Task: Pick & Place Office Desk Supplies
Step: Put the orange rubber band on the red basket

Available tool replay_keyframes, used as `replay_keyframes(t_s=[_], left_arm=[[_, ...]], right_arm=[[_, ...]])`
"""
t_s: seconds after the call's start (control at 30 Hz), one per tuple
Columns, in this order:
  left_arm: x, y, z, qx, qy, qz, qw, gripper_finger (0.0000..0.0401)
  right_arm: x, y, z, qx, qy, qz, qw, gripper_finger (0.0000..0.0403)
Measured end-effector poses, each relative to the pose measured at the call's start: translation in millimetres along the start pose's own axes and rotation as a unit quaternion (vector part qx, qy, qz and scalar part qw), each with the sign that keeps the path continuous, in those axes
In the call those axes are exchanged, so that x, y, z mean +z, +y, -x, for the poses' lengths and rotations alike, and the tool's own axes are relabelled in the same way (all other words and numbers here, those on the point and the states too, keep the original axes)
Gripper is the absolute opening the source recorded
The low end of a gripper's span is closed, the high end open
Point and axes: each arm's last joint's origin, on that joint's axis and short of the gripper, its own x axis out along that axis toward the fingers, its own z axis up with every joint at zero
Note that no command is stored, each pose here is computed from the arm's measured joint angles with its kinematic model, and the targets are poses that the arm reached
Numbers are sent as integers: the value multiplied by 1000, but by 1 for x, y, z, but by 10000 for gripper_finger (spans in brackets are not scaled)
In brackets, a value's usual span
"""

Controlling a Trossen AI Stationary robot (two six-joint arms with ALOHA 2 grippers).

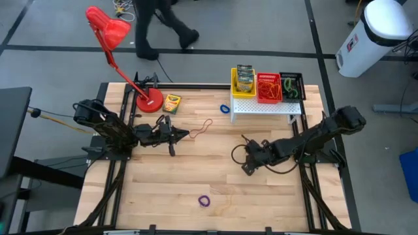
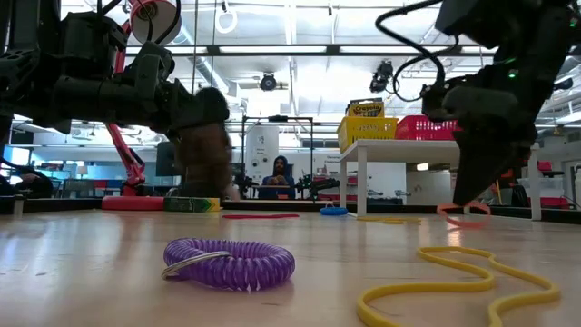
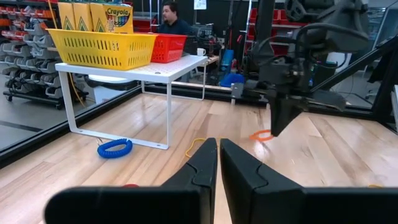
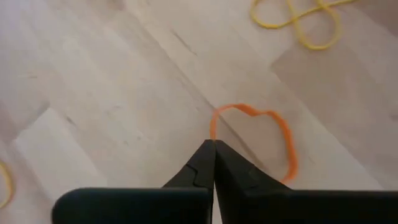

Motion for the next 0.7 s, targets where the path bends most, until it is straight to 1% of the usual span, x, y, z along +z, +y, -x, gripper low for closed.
replay_keyframes(t_s=[0.07,0.13,0.23,0.3,0.5,0.6,0.7], left_arm=[[0,0,0,0,0,0,1000,28],[0,0,0,0,0,0,1000,28],[0,0,0,0,0,0,1000,28],[0,0,0,0,0,0,1000,28],[0,0,0,0,0,0,1000,28],[0,0,0,0,0,0,1000,28],[0,0,0,0,0,0,1000,28]], right_arm=[[-2,2,1,2,-2,-5,1000,16],[-3,0,1,-12,-9,-13,1000,31],[0,-6,0,-43,-25,-34,998,64],[2,-9,-1,-54,-30,-45,997,89],[7,-12,-2,-54,-20,-58,997,155],[9,-14,-3,-58,-19,-62,996,174],[11,-16,-4,-61,-20,-63,996,180]])
